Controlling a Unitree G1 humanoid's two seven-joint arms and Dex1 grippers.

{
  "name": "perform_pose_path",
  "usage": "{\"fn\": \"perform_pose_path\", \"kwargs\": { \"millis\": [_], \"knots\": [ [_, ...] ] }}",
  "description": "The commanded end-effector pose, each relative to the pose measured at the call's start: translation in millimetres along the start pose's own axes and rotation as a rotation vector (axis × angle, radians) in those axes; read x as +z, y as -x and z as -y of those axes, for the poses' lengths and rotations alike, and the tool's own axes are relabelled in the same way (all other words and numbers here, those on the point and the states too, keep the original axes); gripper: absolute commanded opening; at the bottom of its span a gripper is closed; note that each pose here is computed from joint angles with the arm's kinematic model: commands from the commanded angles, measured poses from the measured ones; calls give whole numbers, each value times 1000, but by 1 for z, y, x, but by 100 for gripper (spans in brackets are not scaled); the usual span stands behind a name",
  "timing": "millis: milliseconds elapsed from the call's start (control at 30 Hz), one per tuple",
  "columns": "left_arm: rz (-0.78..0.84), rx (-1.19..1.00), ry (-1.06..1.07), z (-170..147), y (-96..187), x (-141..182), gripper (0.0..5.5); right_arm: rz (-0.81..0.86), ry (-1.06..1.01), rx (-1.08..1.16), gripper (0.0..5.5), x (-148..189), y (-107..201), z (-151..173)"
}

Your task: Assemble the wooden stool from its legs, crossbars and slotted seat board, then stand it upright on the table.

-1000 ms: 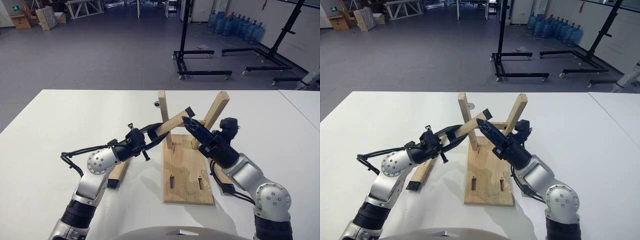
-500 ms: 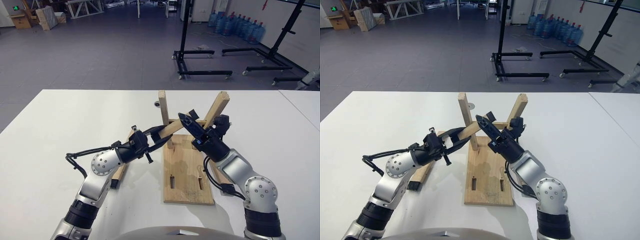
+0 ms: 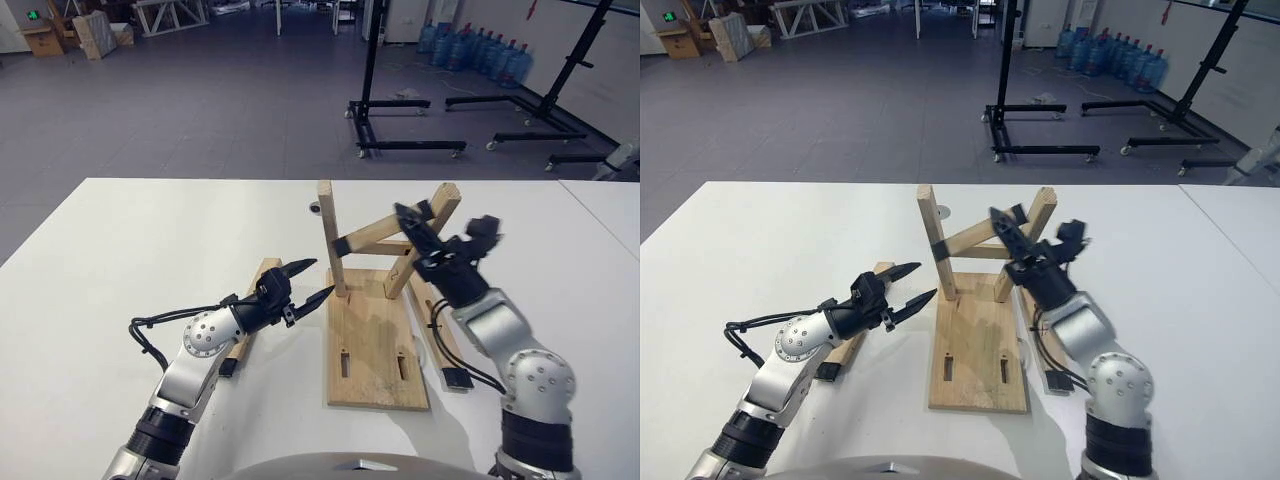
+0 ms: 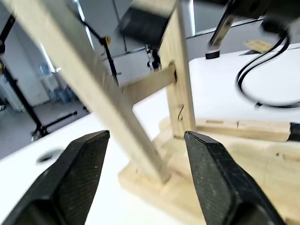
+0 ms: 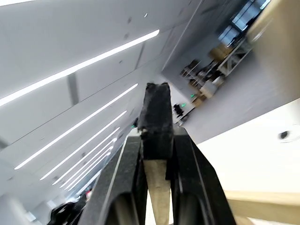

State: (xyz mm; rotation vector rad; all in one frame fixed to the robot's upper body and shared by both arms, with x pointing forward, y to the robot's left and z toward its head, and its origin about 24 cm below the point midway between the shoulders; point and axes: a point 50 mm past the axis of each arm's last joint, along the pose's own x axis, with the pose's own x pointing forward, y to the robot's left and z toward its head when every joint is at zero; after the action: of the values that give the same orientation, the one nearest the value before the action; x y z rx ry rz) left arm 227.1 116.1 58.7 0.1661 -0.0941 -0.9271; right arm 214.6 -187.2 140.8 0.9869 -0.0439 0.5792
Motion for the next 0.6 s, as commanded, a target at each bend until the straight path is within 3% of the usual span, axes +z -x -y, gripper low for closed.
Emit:
{"fn": "perform_pose_path", "kwargs": {
  "millis": [33,100,233,433,600],
  "knots": [
    [-58,109,5,1,11,-12,361,-133,33,-122,42,0,40,4],
    [-58,203,-4,1,8,-9,365,-178,91,-243,42,5,58,13],
    [-15,329,23,5,6,-1,365,-57,347,-490,42,27,58,24],
    [11,330,47,1,-2,2,365,-107,417,-486,42,7,33,20],
    [25,301,48,1,-10,5,365,-140,583,-521,42,8,37,32]
  ]
}}
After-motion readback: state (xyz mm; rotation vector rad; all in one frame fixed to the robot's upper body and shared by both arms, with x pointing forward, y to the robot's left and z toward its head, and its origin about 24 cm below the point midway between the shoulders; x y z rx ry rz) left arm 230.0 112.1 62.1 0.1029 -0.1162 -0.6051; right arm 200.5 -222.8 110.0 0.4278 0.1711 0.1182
